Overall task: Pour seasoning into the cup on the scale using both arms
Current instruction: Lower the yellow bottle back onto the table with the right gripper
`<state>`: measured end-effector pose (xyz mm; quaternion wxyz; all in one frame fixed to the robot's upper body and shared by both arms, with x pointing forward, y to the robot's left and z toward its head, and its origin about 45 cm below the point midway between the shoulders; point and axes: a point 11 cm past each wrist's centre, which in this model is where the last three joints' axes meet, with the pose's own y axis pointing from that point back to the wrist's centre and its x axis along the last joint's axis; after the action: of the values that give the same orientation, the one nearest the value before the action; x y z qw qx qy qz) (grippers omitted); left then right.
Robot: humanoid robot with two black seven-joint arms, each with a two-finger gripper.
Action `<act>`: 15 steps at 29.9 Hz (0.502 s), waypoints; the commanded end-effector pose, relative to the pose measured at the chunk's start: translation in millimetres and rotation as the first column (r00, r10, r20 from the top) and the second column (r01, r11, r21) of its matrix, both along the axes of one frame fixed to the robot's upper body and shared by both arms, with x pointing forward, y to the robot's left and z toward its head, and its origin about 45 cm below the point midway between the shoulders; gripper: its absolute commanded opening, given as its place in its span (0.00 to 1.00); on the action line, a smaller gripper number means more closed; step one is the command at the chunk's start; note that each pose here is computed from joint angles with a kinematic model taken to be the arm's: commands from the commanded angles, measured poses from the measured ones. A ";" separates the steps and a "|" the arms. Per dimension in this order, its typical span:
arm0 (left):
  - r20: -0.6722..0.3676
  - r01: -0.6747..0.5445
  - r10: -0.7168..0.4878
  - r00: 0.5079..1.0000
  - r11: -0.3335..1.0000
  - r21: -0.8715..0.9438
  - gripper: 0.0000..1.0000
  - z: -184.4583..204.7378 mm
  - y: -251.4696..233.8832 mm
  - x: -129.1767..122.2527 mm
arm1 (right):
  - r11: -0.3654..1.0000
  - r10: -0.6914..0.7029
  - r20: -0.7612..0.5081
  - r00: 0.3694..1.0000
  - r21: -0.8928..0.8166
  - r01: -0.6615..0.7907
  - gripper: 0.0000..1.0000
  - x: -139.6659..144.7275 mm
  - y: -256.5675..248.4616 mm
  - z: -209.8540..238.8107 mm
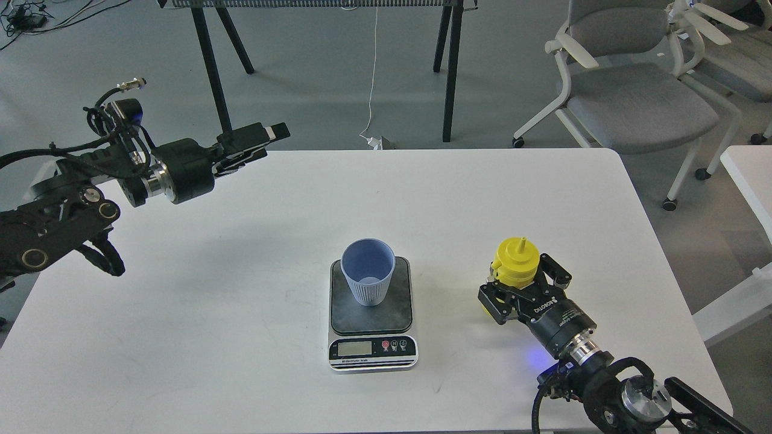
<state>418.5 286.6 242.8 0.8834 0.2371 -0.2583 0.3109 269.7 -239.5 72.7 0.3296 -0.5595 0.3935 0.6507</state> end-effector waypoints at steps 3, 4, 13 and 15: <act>-0.001 0.003 -0.003 1.000 1.000 0.000 0.97 -0.8 -1.4 -0.2 | 1.000 -0.003 0.000 1.000 -0.005 0.003 0.30 0.3 -2.0 -0.2; -0.001 0.003 -0.003 1.000 1.000 0.000 0.97 -0.8 -1.4 -0.2 | 1.000 -0.002 0.001 1.000 -0.004 0.002 0.34 0.4 -1.7 0.2; -0.003 0.006 -0.006 1.000 1.000 0.000 0.97 -2.0 -3.1 -0.3 | 1.000 0.001 0.003 1.000 -0.001 -0.001 1.00 -1.5 -1.2 1.6; -0.004 0.006 -0.006 1.000 1.000 0.000 0.97 -2.6 -3.0 -0.6 | 1.000 0.000 -0.002 1.000 -0.004 0.000 1.00 -4.1 -3.0 0.3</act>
<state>418.1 283.2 241.1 0.8850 0.2363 -0.2579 0.3075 268.3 -240.6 73.9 0.3299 -0.5605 0.3932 0.6500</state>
